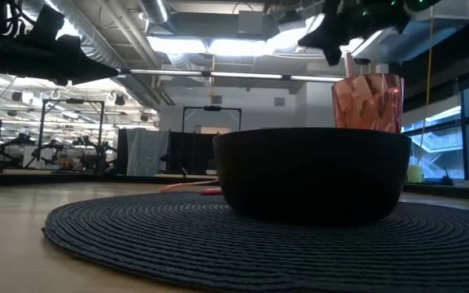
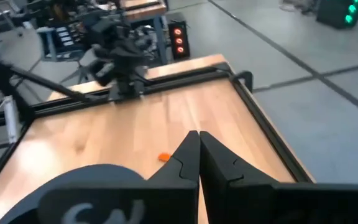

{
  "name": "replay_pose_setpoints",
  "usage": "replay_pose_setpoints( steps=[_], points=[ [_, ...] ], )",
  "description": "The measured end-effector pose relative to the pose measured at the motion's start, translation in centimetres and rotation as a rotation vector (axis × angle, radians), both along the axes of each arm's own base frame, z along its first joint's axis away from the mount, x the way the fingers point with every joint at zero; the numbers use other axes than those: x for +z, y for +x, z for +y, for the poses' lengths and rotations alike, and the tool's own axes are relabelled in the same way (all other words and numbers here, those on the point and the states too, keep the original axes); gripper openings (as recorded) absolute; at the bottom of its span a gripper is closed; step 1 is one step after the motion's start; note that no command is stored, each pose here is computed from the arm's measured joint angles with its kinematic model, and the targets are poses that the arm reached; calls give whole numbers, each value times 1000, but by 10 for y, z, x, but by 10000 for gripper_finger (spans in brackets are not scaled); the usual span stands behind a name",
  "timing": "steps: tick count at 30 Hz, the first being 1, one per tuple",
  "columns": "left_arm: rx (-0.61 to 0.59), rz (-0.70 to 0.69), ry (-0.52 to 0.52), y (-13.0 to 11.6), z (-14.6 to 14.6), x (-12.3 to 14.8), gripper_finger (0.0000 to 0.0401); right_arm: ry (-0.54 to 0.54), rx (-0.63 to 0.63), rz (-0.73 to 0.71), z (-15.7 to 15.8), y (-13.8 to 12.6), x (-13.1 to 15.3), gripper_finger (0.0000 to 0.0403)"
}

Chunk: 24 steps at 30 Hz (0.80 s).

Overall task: Pick & Place Utensil
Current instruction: Put the orange spoon into the black bowl on the blue mat

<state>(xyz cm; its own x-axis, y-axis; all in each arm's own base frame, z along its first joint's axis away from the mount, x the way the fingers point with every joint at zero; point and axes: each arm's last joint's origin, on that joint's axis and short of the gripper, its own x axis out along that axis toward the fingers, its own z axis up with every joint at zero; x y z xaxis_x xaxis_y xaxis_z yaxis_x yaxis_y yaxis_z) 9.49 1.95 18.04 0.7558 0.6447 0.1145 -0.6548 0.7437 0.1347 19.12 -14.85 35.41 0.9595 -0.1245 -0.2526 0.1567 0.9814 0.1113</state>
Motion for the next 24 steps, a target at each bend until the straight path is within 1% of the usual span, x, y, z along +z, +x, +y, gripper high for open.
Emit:
replay_pose_setpoints(
  steps=[5, 8, 11, 13, 15, 17, 19, 24],
  points=[
    [1, 7, 7, 0, 0, 0, 3, 61, -39, 15, -21, -3, -13, 1],
    [1, 6, 7, 0, 0, 0, 3, 88, -41, 31, -26, -8, -30, 1],
    [0, 3, 3, 0, 0, 0, 3, 105, -92, 31, -30, -22, -52, 1],
    [-1, -4, -5, 0, 0, 0, 3, 99, -128, -7, -31, -34, -61, 1],
    [-2, -5, -6, 0, 0, 0, 3, 112, -123, -61, -30, -45, -69, 1],
    [-2, -5, -6, 0, 0, 0, 3, 101, -74, -114, -25, -52, -75, 1],
    [-1, -5, -6, 0, 0, 0, 3, 61, -30, -156, -17, -57, -82, 1],
    [-1, -5, -6, 0, 0, 0, 3, -34, -13, -291, 1, -74, -96, 1]
  ],
)
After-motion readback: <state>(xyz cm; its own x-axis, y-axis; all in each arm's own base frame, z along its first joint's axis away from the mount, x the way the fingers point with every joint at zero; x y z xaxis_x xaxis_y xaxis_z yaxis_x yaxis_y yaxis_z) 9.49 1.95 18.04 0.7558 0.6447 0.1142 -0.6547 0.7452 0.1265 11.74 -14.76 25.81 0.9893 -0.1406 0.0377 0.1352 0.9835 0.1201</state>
